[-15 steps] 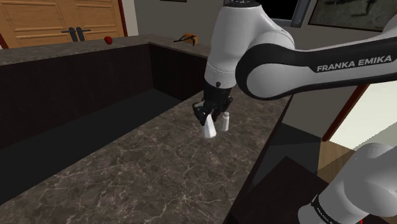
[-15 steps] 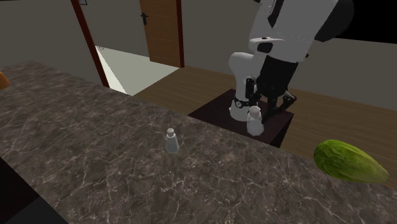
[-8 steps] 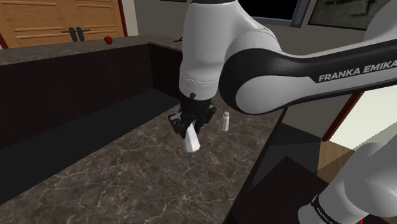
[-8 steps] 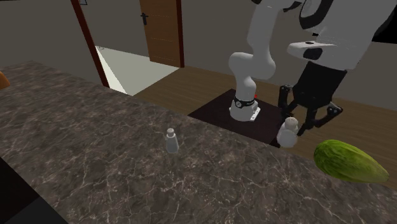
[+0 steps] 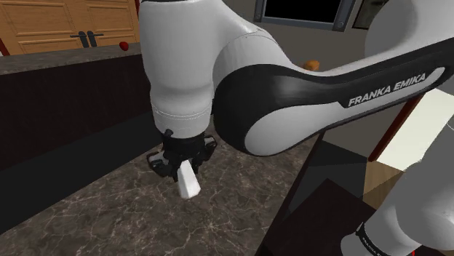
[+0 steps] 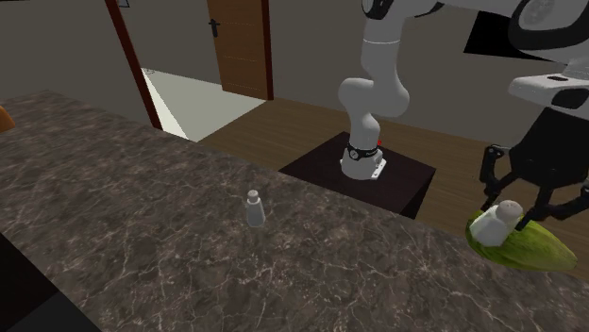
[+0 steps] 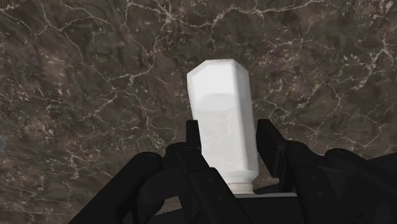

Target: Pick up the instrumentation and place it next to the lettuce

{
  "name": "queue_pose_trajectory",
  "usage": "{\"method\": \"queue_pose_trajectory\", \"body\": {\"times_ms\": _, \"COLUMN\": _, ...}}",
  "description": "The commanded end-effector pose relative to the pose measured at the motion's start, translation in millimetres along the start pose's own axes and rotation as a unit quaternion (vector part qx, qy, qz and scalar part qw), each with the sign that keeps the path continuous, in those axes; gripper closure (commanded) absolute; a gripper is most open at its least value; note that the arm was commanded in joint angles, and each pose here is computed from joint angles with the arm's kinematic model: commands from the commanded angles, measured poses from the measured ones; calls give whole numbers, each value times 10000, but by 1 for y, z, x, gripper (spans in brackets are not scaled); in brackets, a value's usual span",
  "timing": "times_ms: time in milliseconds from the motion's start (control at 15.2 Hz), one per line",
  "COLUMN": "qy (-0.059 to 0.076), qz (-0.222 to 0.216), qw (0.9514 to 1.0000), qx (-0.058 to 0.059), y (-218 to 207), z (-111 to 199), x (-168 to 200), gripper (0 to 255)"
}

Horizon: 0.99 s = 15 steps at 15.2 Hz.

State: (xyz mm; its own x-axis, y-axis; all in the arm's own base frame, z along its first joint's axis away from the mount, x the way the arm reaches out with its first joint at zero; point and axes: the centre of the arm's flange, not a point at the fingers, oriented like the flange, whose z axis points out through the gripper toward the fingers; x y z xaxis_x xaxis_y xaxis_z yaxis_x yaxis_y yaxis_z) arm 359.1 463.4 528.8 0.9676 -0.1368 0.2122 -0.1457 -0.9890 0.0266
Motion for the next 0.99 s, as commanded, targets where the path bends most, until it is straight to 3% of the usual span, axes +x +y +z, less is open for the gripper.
{"method": "queue_pose_trajectory", "body": {"times_ms": 0, "qy": 6, "qz": 18, "qw": 10000, "qx": 0, "y": -25, "z": -1, "x": -6, "gripper": 255}}
{"method": "queue_pose_trajectory", "body": {"times_ms": 264, "qy": 6, "qz": 18, "qw": 10000, "qx": 0, "y": -79, "z": -6, "x": -22, "gripper": 255}}
{"method": "queue_pose_trajectory", "body": {"times_ms": 924, "qy": 6, "qz": 18, "qw": 10000, "qx": 0, "y": -80, "z": 45, "x": -33, "gripper": 255}}
